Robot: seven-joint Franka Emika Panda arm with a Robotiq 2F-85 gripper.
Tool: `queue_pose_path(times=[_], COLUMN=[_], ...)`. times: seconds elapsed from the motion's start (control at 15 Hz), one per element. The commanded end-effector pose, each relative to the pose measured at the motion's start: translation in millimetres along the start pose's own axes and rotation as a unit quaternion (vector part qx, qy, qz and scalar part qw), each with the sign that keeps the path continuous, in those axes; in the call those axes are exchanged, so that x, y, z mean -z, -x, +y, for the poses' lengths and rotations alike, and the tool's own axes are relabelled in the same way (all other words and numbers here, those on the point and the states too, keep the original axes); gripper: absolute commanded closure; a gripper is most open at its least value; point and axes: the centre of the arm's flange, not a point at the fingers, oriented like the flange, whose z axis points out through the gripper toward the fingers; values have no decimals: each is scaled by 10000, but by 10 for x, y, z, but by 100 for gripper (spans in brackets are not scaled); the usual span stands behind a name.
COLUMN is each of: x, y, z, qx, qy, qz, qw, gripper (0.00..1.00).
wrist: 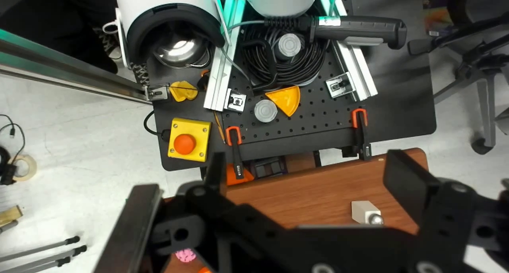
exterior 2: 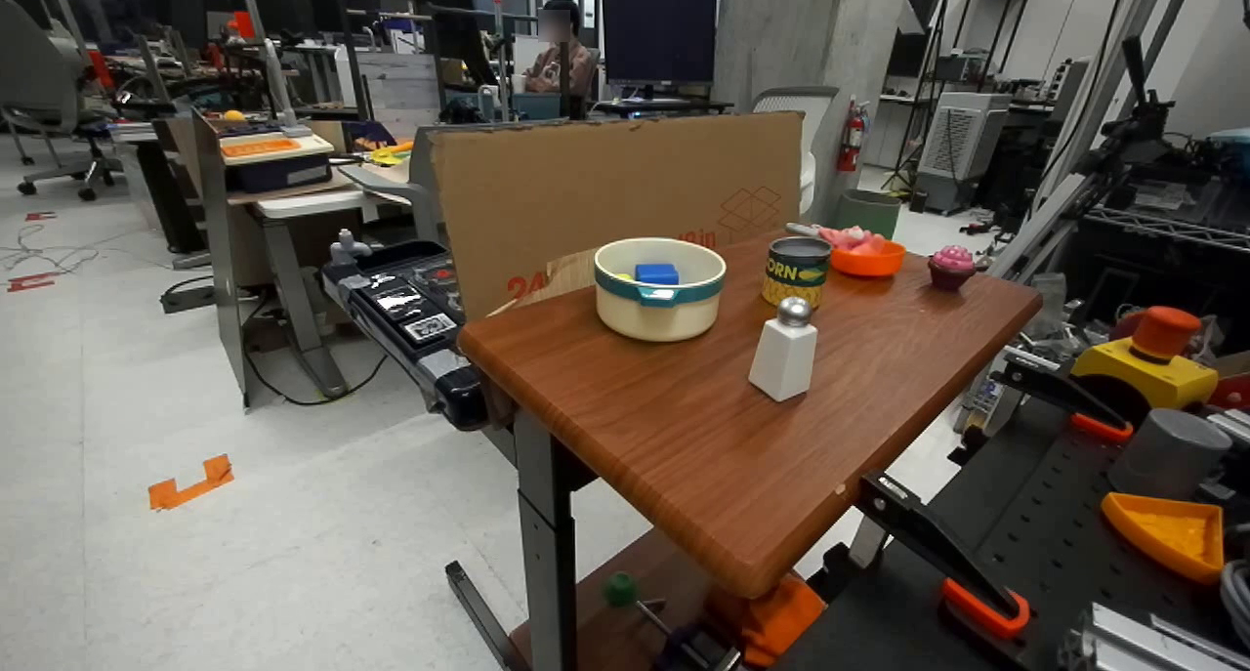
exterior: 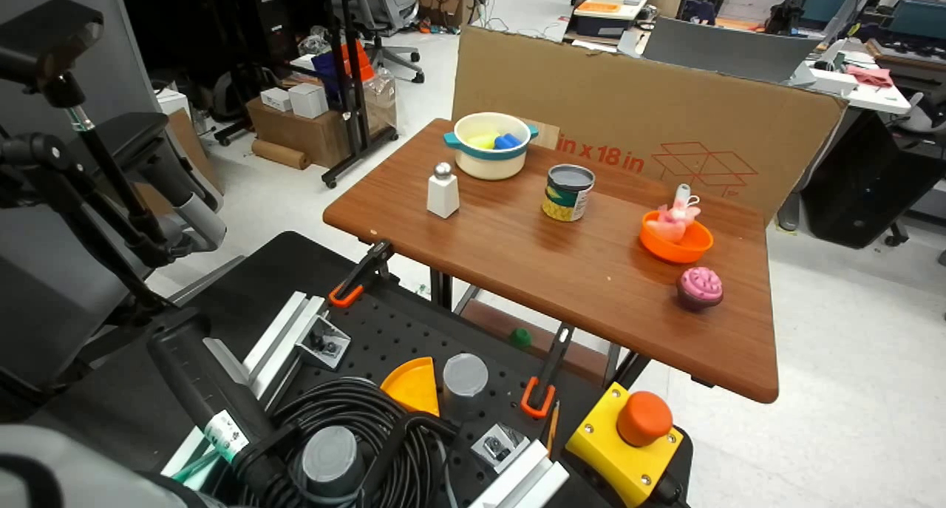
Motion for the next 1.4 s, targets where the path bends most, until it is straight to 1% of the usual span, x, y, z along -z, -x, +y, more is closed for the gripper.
queue_pose_path(times=[0.0, 0.2, 0.27, 0.67, 0.87, 1.33], x=[139, 175, 50, 94, 112, 198], y=[-112, -96, -115, -111, -84, -132], z=[20, 46, 16, 22, 69, 247], qx=[134, 221, 88, 138, 77, -40], qy=[12, 1, 5, 6, -30, -177], qz=[-271, -225, -170, -127, -117, -180], qw=[9995, 9995, 9998, 9998, 9999, 9997], gripper=[0, 0, 0, 0, 0, 0])
